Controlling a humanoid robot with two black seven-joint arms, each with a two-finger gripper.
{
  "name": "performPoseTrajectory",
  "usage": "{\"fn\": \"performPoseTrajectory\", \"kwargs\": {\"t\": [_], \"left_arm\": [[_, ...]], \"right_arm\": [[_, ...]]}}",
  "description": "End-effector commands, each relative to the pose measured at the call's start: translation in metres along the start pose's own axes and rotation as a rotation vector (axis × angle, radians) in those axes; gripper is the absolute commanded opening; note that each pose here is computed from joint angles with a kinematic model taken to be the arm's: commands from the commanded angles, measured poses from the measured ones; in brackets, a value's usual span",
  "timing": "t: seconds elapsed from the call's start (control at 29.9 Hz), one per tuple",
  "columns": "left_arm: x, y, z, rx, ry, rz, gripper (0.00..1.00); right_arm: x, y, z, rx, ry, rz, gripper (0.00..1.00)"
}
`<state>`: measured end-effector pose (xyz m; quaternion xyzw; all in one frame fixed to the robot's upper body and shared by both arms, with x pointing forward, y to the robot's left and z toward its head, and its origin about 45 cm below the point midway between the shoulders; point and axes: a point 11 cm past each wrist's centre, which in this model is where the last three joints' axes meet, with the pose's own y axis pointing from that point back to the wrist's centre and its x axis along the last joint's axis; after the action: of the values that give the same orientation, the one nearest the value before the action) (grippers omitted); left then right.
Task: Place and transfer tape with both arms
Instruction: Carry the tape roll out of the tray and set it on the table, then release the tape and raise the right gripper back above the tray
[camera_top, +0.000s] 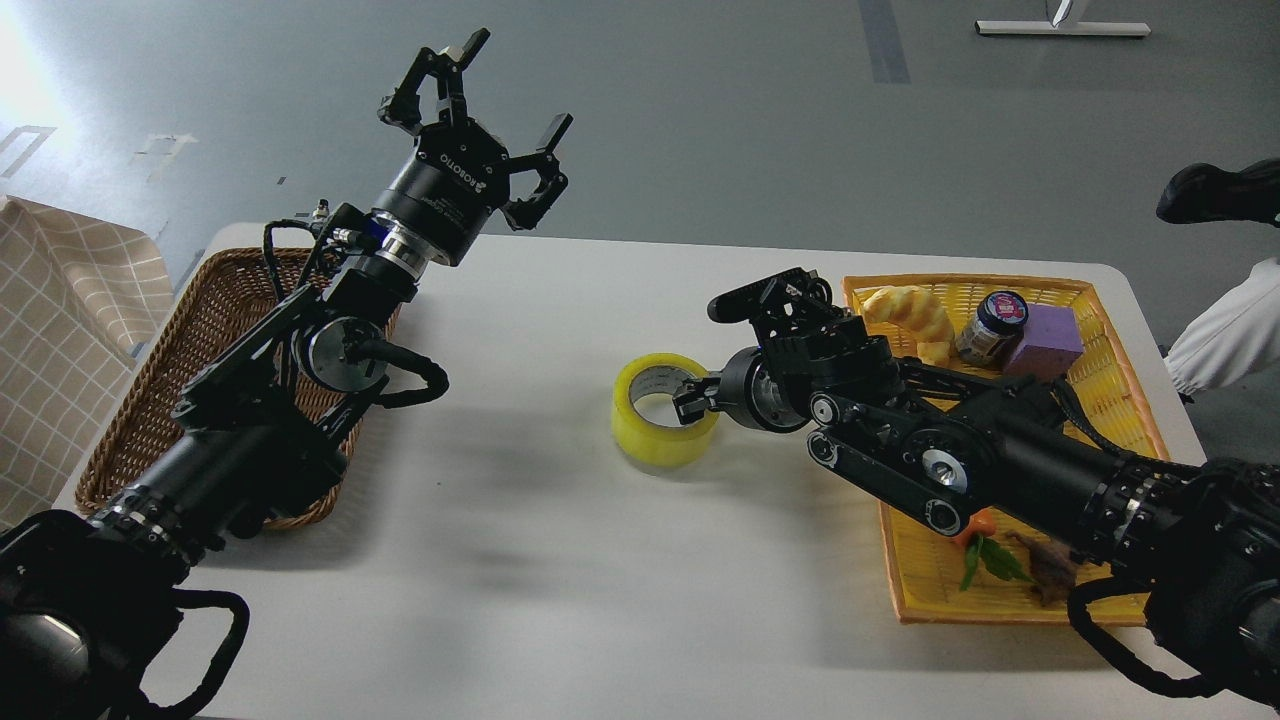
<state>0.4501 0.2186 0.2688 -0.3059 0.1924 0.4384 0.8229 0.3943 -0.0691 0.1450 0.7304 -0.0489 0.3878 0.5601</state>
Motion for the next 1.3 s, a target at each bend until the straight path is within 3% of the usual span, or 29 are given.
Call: {"fn": "performPoseTrajectory", "kwargs": {"t": [0.0,0.27,0.3,0.37,0.43,0.47,0.84,1.0,1.27], "left_arm": [[0.001,0.001,0.0,0.0,-0.001,0.001,0.98],[0.001,0.001,0.0,0.0,-0.001,0.001,0.98],[0.0,0.001,0.0,0.002,-0.001,0.001,0.98],[0.0,0.0,0.001,0.001,-0.003,0.0,0.98],[0.001,0.001,0.0,0.005,-0.002,0.001,0.98],[0.0,0.0,0.0,0.006,-0.003,0.0,0.98],[0.003,0.002,0.002,0.003,-0.01,0.004,0.98],[0.003,0.002,0.002,0.007,-0.011,0.004,0.98],[0.002,0.001,0.002,0.008,-0.013,0.001,0.98]], "right_arm": [[-0.001,0.0,0.0,-0.001,0.004,-0.004,0.0],[0.0,0.0,-0.001,0.005,-0.004,0.0,0.02],[0.001,0.0,-0.001,0.007,-0.006,0.001,0.06],[0.002,0.001,-0.002,0.012,-0.01,0.005,0.34],[0.003,0.001,-0.003,0.014,-0.012,0.006,0.5],[0.003,0.002,-0.003,0.017,-0.012,0.007,0.53],[0.005,0.003,-0.007,0.033,-0.015,0.011,0.67],[0.024,0.015,-0.025,0.104,-0.049,0.07,0.97],[0.053,0.052,0.007,0.104,-0.089,0.182,1.0]]}}
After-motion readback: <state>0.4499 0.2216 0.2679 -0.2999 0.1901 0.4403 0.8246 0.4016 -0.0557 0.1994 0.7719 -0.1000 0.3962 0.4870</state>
